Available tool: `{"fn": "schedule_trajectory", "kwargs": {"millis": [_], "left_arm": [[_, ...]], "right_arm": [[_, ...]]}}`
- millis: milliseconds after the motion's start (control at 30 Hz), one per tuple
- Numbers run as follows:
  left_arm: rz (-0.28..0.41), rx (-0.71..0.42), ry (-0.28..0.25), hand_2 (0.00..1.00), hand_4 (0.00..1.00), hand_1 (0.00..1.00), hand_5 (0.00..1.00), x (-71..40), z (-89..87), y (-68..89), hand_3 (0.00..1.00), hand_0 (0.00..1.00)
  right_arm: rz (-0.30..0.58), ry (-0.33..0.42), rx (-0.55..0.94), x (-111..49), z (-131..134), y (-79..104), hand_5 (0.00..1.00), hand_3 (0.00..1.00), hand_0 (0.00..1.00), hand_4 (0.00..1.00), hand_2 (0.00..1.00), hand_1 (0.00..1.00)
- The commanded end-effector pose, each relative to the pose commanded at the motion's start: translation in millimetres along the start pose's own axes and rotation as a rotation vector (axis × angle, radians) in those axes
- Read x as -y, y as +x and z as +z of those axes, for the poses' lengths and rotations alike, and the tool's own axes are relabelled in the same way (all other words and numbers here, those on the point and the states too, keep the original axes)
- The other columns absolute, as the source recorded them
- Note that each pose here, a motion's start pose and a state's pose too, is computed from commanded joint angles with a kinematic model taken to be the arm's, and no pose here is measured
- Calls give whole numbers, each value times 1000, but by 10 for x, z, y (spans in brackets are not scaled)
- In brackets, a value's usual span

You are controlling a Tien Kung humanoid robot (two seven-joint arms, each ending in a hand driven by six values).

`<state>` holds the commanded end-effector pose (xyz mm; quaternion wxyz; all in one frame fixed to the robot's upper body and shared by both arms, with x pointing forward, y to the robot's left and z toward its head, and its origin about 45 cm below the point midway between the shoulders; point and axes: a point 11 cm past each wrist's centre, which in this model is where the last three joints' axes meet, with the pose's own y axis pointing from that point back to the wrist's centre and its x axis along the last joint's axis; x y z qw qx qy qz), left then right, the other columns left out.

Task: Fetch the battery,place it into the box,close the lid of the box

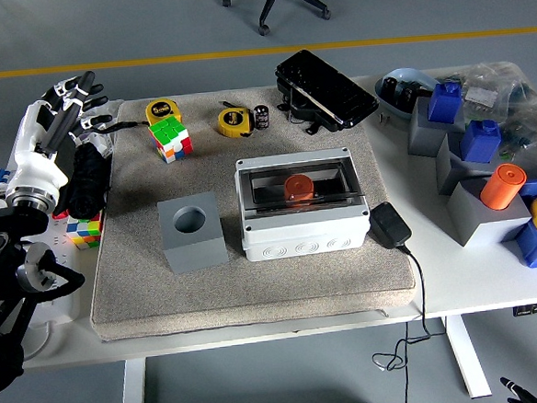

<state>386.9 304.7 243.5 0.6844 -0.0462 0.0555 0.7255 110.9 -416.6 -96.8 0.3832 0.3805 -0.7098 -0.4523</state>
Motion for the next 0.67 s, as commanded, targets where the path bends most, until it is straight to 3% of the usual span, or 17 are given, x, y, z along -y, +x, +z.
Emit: {"fn": "schedule_trajectory", "kwargs": {"millis": [667], "left_arm": [[-5, 7, 10, 608, 962, 605, 485, 5, -28, -5, 589, 437]], "right_arm": [[6, -2, -12, 0, 0, 23, 497, 576, 583, 937, 661, 639]]}}
